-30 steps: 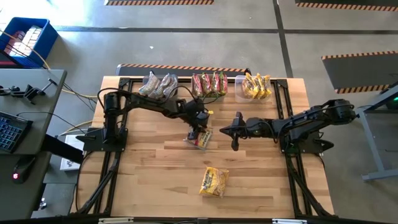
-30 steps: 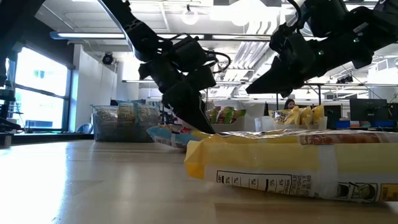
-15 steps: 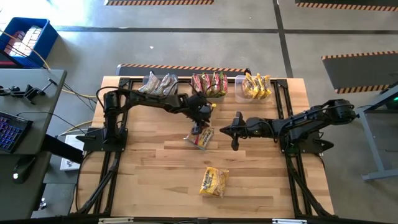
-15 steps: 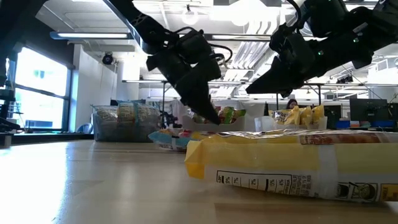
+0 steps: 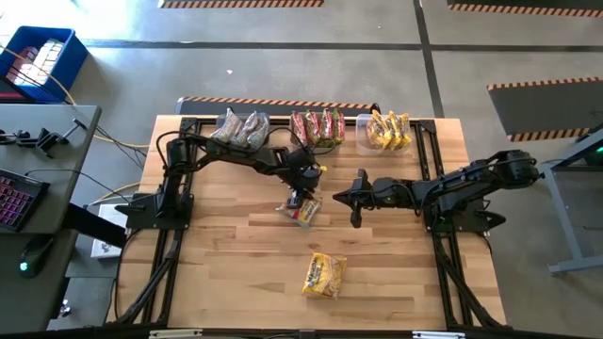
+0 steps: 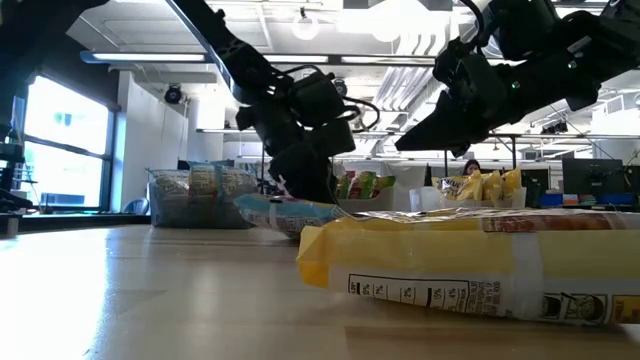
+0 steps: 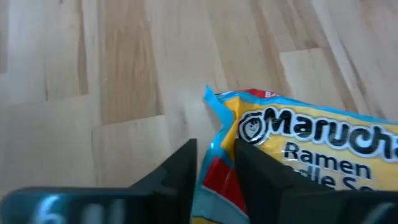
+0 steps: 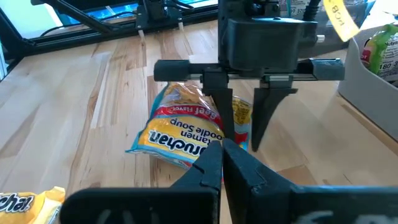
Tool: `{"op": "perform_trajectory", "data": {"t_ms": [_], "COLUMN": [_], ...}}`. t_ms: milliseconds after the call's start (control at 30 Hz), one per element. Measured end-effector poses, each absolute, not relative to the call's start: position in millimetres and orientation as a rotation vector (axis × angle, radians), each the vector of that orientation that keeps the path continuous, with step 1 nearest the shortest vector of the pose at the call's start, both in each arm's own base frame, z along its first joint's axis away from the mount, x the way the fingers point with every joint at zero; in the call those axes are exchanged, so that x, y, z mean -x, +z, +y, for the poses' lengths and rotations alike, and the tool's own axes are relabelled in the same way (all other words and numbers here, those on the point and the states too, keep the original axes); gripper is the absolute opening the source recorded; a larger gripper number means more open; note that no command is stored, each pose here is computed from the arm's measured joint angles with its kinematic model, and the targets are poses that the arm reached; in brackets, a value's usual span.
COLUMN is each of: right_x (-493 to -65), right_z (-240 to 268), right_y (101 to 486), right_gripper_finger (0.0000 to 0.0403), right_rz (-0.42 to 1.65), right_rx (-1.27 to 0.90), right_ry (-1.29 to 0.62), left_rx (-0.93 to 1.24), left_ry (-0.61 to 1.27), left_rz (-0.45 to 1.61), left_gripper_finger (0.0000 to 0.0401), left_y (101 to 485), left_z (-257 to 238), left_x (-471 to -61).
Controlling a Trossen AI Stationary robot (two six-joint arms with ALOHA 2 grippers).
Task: Sort Maruchan noodles
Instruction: Put the blue noodle pack into the black bin
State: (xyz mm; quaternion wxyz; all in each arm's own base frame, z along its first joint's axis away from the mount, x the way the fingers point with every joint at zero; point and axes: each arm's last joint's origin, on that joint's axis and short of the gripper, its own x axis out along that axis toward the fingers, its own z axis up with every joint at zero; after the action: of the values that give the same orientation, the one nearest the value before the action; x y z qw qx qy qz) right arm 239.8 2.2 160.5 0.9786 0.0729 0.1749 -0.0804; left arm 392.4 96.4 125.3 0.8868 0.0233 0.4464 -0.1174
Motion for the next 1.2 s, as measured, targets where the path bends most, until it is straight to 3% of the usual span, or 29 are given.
{"op": "perform_trajectory", "data": {"t_ms": [200, 533, 933, 1200], "right_x": [-240, -237, -238, -244], "right_z": [2, 1, 2, 7], "right_y": [160, 154, 156, 145], "right_gripper_finger": [0.0, 0.0013, 0.0171, 0.0233], "right_rz": [0.352, 0.404, 0.36, 0.332], "right_rx": [-0.148, -0.283, -0.391, -0.492], "right_ry": [-0.164, -0.252, -0.285, -0.372], "left_rx": [-0.04, -0.03, -0.007, -0.001], "left_ry": [-0.315, -0.312, -0.276, -0.249], "left_rz": [0.918, 0.858, 0.801, 0.736], "left_gripper_finger": [0.0011, 0.0001, 0.0, 0.0], "left_y": [127, 158, 186, 209], "left_z": [96, 101, 101, 100], "left_x": [-390, -380, -369, -365]}}
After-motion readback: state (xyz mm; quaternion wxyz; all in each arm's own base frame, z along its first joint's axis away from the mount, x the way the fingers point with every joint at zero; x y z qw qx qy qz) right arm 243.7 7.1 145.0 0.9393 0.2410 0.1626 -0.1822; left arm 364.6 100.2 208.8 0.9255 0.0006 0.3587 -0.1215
